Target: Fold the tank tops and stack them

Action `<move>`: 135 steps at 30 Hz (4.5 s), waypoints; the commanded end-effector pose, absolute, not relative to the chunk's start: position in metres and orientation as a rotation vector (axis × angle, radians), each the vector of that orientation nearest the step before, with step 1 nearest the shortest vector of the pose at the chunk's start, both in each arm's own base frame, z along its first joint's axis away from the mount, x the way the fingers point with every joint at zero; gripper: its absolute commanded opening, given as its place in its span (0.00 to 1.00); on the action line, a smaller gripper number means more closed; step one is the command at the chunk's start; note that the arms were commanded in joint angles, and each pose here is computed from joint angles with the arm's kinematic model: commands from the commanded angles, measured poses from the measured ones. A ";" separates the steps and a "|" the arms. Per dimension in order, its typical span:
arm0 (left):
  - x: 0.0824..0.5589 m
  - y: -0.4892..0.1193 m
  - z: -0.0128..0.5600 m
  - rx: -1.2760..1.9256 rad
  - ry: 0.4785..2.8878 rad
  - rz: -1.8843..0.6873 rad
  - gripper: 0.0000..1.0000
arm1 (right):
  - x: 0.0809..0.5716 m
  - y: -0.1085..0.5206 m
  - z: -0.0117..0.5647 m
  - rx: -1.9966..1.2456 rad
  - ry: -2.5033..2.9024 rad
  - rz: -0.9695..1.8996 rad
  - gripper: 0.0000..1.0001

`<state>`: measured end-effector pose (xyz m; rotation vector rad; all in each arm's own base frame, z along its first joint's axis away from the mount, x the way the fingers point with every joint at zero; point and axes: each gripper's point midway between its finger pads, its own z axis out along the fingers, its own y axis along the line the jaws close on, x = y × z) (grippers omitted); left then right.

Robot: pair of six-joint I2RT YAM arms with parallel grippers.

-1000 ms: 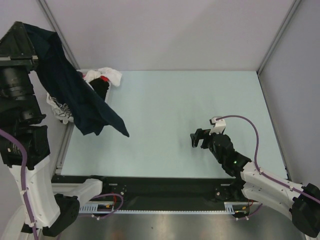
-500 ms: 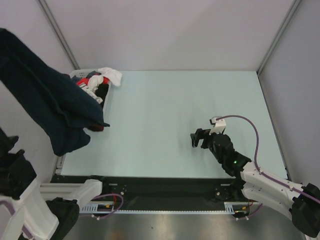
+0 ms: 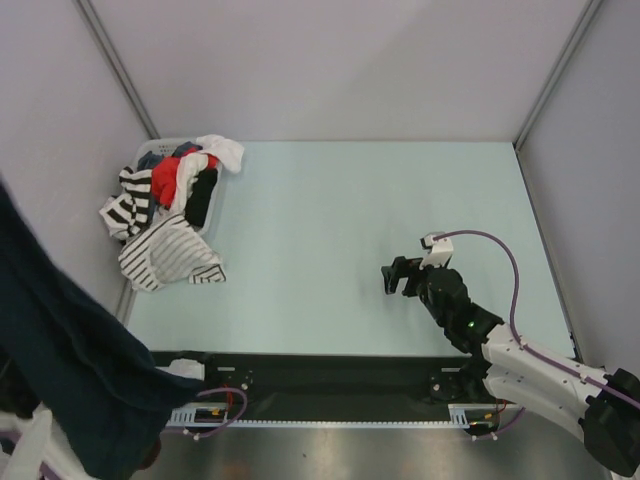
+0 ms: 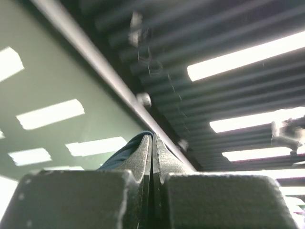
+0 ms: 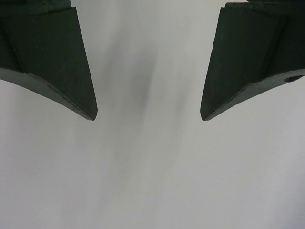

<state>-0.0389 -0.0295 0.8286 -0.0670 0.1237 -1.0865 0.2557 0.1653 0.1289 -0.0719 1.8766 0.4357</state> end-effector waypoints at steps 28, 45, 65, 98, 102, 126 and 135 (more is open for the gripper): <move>0.352 -0.334 0.407 0.081 1.759 -0.544 1.00 | 0.260 0.098 0.152 0.308 1.766 0.251 0.73; 0.288 -0.133 0.171 -0.276 2.082 -0.355 1.00 | 0.339 0.124 0.112 0.328 2.121 0.385 0.93; 0.287 -0.106 0.102 -0.319 2.270 -0.160 1.00 | 0.325 0.103 0.134 0.438 2.183 0.266 0.00; 0.277 -0.122 0.114 -0.282 2.147 -0.391 1.00 | 0.321 0.115 0.096 0.394 2.185 0.536 0.59; 0.269 -0.117 0.112 -0.290 2.130 -0.394 1.00 | 0.331 0.123 0.087 0.375 2.221 0.544 0.65; 0.254 -0.104 0.114 -0.292 2.136 -0.350 1.00 | 0.290 0.089 0.163 0.367 2.134 0.368 0.00; 0.262 -0.114 0.085 -0.253 2.236 -0.327 0.78 | 0.293 0.110 0.145 0.319 2.195 0.465 0.11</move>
